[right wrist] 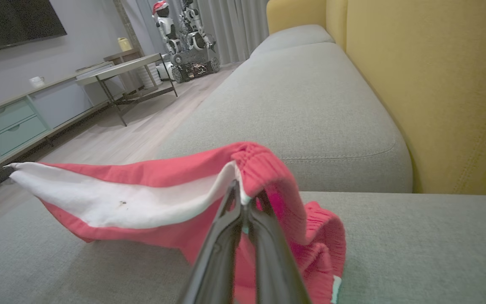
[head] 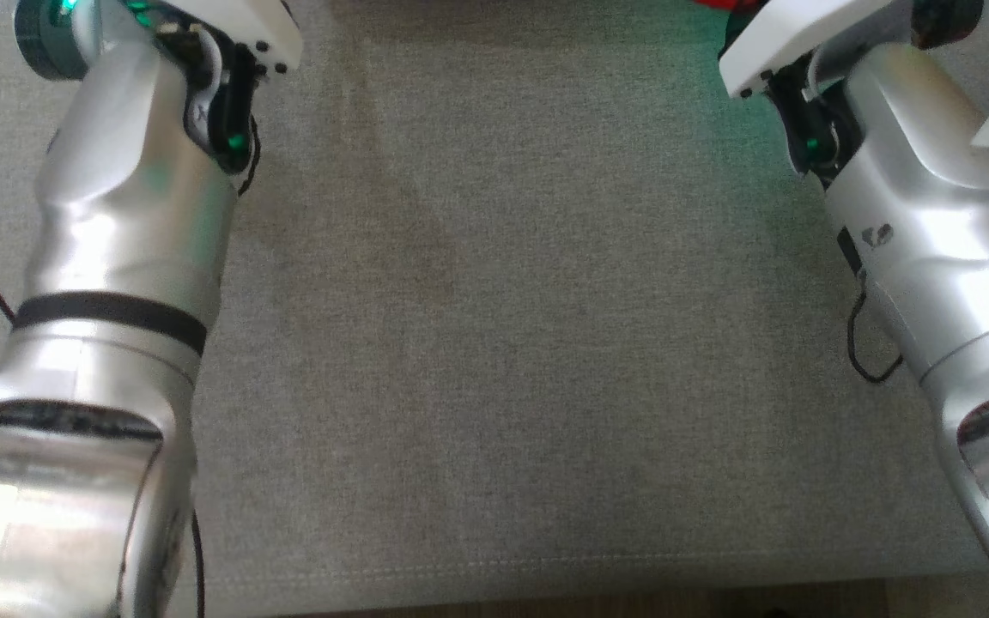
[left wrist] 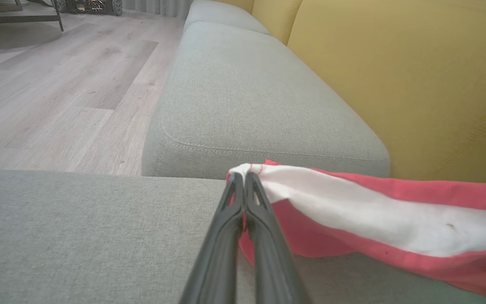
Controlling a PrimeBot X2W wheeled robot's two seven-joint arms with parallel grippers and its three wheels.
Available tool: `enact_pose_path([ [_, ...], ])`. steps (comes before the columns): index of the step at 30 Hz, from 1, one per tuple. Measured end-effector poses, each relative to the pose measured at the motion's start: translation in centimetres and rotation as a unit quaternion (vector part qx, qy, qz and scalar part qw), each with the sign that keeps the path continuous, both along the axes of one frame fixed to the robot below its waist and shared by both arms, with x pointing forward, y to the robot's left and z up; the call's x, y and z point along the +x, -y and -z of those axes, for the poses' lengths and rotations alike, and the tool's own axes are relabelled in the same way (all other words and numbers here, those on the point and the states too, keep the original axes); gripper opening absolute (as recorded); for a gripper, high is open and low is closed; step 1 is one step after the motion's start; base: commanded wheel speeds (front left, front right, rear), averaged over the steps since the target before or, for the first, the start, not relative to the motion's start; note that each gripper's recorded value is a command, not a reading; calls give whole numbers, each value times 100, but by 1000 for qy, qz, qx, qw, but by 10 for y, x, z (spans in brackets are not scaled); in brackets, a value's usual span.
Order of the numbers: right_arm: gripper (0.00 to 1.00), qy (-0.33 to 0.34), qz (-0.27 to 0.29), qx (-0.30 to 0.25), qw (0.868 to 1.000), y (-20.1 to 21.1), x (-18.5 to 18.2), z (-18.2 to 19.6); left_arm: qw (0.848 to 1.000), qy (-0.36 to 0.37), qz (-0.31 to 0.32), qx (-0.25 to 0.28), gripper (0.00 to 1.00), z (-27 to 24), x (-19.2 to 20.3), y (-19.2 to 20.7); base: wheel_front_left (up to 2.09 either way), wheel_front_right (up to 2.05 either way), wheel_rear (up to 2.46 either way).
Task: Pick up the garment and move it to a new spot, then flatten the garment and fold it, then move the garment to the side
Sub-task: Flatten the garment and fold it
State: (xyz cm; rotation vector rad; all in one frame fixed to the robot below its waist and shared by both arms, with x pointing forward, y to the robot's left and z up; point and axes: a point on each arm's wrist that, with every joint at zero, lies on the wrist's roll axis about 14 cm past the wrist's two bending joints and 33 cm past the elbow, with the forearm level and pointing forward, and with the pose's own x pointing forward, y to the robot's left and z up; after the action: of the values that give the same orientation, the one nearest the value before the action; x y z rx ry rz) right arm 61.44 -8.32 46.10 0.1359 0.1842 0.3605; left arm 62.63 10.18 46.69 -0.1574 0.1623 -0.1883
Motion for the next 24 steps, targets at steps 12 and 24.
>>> enact_pose_path([
  [12,0,-16,9,-3,1000,29,-90,37,998,-6,-3,-60,0,35,-98,0,0,0,0],
  [24,0,-32,34,19,999,35,-213,47,997,12,-46,-53,0,26,-211,-25,0,0,0],
])
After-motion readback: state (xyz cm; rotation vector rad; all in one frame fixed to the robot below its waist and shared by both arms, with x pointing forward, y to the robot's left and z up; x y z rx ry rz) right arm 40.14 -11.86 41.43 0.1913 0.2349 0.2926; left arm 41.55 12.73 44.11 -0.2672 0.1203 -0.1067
